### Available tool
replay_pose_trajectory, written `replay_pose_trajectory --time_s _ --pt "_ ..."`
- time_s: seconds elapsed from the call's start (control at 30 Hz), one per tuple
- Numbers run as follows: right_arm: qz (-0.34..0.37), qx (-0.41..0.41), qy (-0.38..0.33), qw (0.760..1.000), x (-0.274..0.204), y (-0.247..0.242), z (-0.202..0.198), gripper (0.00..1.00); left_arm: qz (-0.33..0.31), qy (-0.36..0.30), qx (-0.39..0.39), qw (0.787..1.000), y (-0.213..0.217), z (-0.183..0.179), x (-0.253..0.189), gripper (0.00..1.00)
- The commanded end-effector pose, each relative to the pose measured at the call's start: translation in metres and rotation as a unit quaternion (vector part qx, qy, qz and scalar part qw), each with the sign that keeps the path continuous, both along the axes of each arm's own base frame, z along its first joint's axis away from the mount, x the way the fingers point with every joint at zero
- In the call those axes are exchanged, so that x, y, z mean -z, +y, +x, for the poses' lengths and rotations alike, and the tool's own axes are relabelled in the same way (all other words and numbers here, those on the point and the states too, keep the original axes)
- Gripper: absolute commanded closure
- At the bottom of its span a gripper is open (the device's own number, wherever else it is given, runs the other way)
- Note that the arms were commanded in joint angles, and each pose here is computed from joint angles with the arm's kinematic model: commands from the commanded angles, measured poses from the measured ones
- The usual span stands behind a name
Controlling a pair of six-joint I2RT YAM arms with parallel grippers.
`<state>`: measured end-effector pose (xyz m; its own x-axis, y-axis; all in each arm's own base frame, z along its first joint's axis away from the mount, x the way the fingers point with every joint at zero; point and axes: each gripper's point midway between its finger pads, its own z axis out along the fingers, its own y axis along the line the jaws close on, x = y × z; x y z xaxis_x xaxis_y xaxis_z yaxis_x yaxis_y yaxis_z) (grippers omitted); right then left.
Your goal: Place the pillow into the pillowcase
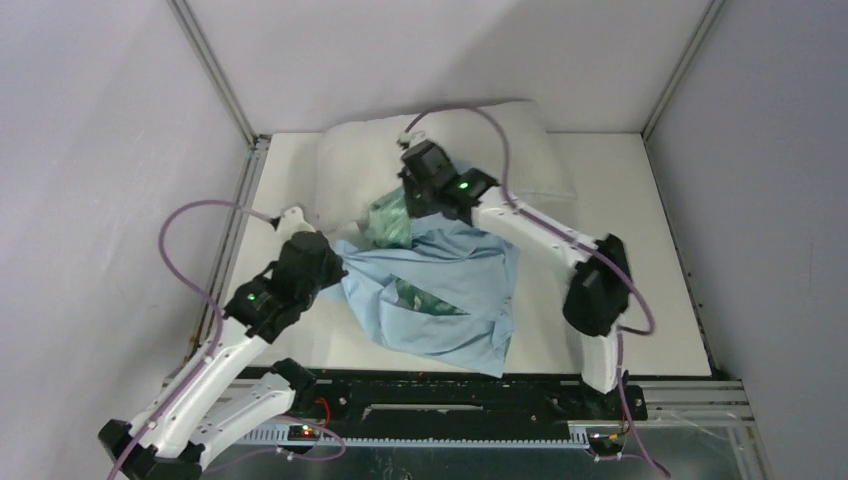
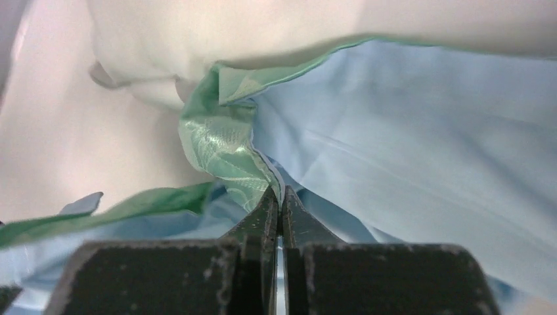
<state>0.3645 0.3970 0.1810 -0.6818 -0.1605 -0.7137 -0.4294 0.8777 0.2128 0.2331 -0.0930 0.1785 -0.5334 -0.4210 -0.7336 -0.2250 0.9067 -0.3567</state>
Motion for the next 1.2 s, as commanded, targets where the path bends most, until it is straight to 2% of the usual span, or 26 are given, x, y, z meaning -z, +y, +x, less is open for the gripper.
replay_pose_trajectory --time_s 0.0,0.17,0.3,0.43,0.6,0.73,0.83,0.9,0.97,1.03,1.17 --pt "0.085 0.096 -0.139 0.982 -0.179 -0.093 -0.002 1.00 0.034 -0.078 -0.005 0.996 0.022 0.001 -0.078 1.00" --pt "0.109 0.187 -0.249 0.944 -0.279 -0.198 -0.041 1.00 0.044 -0.154 0.031 0.987 0.028 -0.008 -0.151 1.00" --pt "0.127 0.255 -0.325 0.902 -0.341 -0.275 -0.085 1.00 0.025 -0.235 0.104 0.966 0.011 -0.018 -0.213 1.00" --pt "0.135 0.309 -0.381 0.861 -0.384 -0.339 -0.127 1.00 0.006 -0.314 0.204 0.927 -0.017 -0.037 -0.264 1.00" --pt "0.140 0.364 -0.423 0.818 -0.415 -0.400 -0.171 1.00 -0.022 -0.390 0.312 0.866 -0.045 -0.070 -0.314 1.00" --pt "0.144 0.399 -0.436 0.794 -0.431 -0.437 -0.199 1.00 -0.049 -0.428 0.381 0.818 -0.061 -0.100 -0.343 1.00" --pt "0.147 0.423 -0.443 0.777 -0.440 -0.461 -0.214 1.00 -0.067 -0.436 0.410 0.798 -0.070 -0.111 -0.356 1.00" --pt "0.129 0.433 -0.450 0.771 -0.447 -0.472 -0.216 1.00 -0.074 -0.435 0.414 0.796 -0.075 -0.110 -0.362 1.00" --pt "0.085 0.455 -0.447 0.765 -0.450 -0.476 -0.208 1.00 -0.086 -0.426 0.403 0.805 -0.081 -0.100 -0.364 1.00" --pt "0.049 0.458 -0.451 0.764 -0.447 -0.464 -0.197 1.00 -0.101 -0.394 0.387 0.828 -0.095 -0.077 -0.355 1.00" --pt "0.009 0.441 -0.461 0.770 -0.444 -0.430 -0.177 1.00 -0.093 -0.281 0.342 0.892 -0.130 -0.011 -0.300 1.00"
